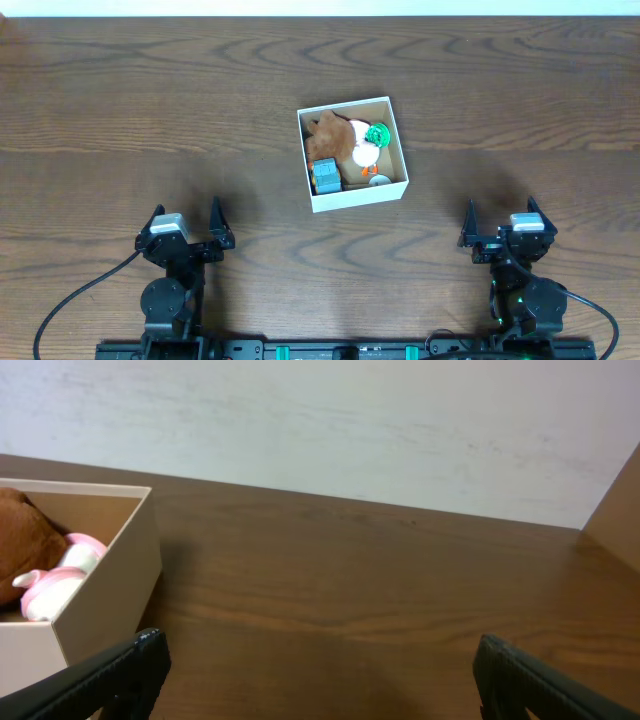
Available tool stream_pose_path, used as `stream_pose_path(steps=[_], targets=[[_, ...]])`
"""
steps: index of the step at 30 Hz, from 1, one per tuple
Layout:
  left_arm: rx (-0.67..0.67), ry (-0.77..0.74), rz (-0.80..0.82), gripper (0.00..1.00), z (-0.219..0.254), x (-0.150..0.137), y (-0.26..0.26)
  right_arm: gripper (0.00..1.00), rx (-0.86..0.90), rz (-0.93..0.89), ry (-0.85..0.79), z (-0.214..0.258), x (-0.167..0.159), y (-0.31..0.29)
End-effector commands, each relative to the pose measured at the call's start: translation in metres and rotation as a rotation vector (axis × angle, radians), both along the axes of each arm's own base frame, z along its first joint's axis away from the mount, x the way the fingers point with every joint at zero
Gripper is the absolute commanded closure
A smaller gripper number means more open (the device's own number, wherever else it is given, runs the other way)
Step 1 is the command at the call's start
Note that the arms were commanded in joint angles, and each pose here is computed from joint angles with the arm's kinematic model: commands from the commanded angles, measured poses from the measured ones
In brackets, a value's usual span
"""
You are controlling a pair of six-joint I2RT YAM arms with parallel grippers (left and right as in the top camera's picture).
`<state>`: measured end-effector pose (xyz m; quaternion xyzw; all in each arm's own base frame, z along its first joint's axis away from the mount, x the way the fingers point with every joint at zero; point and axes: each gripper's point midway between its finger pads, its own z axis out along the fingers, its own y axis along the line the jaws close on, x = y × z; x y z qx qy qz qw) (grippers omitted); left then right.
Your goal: Pack container
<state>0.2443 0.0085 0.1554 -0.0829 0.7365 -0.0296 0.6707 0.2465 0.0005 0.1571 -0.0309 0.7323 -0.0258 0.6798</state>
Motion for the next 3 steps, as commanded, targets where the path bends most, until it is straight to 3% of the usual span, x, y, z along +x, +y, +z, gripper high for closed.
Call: stream_pose_path(steps=[1,3], targets=[[0.019,0.055,0.008,0.02,-0.018,-0.0008,0.0022,0.01,-0.011,-0.011,0.0,-0.0005,-0.0003,-0.0027],[0.019,0.055,0.008,0.02,-0.018,-0.0008,0.0022,0.01,-0.011,-0.011,0.0,-0.0005,-0.0003,-0.0027]])
